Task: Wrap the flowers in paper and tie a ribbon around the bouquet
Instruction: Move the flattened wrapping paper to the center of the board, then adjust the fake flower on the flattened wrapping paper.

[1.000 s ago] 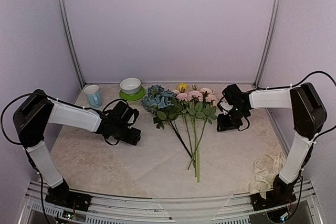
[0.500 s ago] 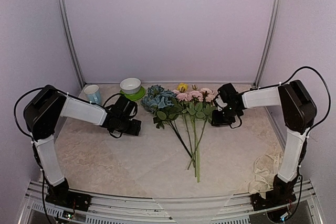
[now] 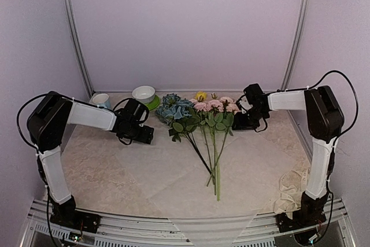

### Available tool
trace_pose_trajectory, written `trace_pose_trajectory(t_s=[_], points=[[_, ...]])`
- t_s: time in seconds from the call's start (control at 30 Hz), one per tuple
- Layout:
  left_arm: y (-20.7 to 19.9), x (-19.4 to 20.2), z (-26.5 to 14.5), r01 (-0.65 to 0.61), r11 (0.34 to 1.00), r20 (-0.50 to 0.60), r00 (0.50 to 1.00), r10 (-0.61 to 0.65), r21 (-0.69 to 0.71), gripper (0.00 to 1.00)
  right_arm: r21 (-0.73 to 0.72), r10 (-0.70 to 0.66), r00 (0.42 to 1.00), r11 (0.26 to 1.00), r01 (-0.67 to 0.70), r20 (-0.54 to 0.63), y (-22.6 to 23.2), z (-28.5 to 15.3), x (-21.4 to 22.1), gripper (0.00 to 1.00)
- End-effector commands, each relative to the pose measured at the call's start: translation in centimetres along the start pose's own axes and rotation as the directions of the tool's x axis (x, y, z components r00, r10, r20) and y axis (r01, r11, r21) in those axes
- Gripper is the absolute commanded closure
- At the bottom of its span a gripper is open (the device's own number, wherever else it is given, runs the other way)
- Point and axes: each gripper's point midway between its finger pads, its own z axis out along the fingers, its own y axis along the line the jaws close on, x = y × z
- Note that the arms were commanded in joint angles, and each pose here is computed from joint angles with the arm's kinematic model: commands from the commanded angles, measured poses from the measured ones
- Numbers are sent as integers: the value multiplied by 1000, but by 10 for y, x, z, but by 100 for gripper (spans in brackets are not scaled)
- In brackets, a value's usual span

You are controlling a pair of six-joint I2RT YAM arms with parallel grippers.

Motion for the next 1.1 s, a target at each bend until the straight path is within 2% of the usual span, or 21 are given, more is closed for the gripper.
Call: trace_pose_trajectory(t_s=[0.0, 0.03, 0.07, 0.1, 0.2, 0.3, 0.5, 0.7, 0.9, 1.0, 1.07], points=[[8, 9, -28, 18, 999, -52, 999, -16, 29, 16, -46, 22, 999, 999, -20, 38, -37, -37, -23, 42], [10, 14, -31, 39, 999, -68, 997, -37, 30, 13, -62, 3, 1000, 998, -2, 20, -38, -37, -21, 38], [11, 19, -34, 64, 997, -80, 995, -61, 40, 3, -76, 0, 1000, 997, -1, -8, -40, -35, -16, 33], [13, 25, -36, 90, 995, -97, 992, -85, 44, 1, -81, 0, 1000, 997, -2, -30, -43, -31, -12, 28], [26, 50, -38, 192, 981, -161, 970, -184, 36, 1, -99, 35, 996, 994, -43, -79, -60, -22, -3, 14], [31, 69, -42, 289, 955, -206, 941, -270, 68, 1, -174, 58, 991, 982, -79, -125, -59, -14, 8, 11], [4, 81, -43, 365, 903, -250, 918, -308, 226, 1, -363, 28, 985, 928, -89, -171, -26, -8, 31, 21], [-32, 70, -42, 353, 849, -247, 930, -272, 393, 6, -508, 12, 986, 856, -95, -165, 1, -8, 34, 37], [-52, 57, -50, 332, 803, -226, 942, -249, 495, 21, -568, 20, 992, 818, -88, -124, 13, -19, 19, 52], [-52, 55, -49, 322, 806, -218, 945, -243, 497, 24, -588, 25, 993, 804, -91, -118, 17, -21, 15, 62], [-52, 53, -48, 315, 810, -213, 947, -239, 495, 29, -578, 30, 993, 811, -89, -111, 15, -21, 12, 69]])
